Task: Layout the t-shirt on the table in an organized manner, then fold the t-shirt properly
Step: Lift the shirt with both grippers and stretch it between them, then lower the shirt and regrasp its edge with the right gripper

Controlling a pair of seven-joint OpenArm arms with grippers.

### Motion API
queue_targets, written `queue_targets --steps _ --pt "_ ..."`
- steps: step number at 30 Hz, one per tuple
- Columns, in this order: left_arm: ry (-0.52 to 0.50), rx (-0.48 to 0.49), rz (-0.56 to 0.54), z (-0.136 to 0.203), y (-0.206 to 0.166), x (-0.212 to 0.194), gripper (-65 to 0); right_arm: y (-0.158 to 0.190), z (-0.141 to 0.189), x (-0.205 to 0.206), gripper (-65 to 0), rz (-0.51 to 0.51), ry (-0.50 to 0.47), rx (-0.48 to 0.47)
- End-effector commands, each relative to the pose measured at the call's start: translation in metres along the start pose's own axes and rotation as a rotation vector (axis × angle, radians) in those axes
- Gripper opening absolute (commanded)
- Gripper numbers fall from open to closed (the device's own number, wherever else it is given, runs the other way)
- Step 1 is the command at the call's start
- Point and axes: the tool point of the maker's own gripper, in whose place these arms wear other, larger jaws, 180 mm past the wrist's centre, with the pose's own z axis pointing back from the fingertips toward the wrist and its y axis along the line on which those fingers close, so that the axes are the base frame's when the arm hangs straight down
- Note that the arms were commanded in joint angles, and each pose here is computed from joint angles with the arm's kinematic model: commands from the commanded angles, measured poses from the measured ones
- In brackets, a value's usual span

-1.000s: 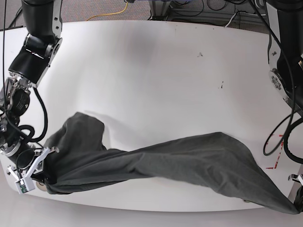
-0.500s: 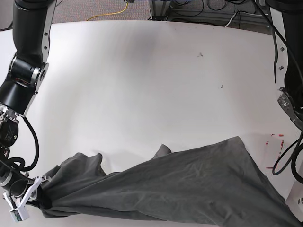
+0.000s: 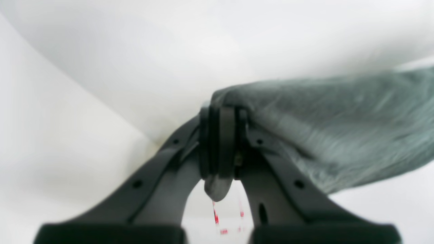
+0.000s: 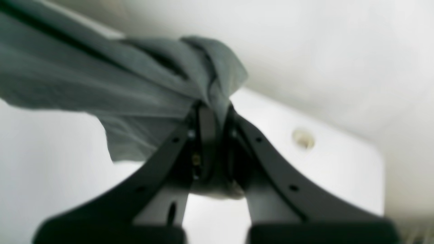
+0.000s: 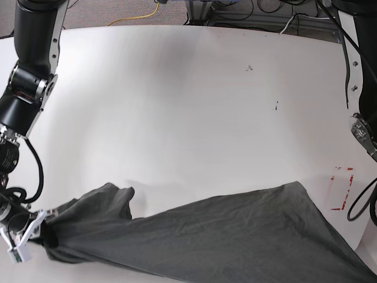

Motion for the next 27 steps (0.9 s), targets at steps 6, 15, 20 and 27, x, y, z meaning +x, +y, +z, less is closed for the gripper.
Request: queue_targets --steps 6,15,20,27 --pt "0.016 0.001 -0.003 0.016 0.002 -0.037 -63.6 0.018 0.013 -0.052 -65.0 0.031 0.064 -0.008" --pt "0.198 -0.073 -0.012 0.034 -0.042 -0.148 -63.6 0.095 0.026 -0.158 -65.0 -0.062 0.192 0.150" --pt "0.321 -0.101 0.011 0.058 -0.061 -0.209 -63.6 0.124 0.036 -0.203 -65.0 -0.153 0.251 0.179" --pt "0.498 -0.147 0.091 0.099 -0.081 -0.287 -63.6 0.151 0.051 -0.247 -65.0 -0.213 0.338 0.215"
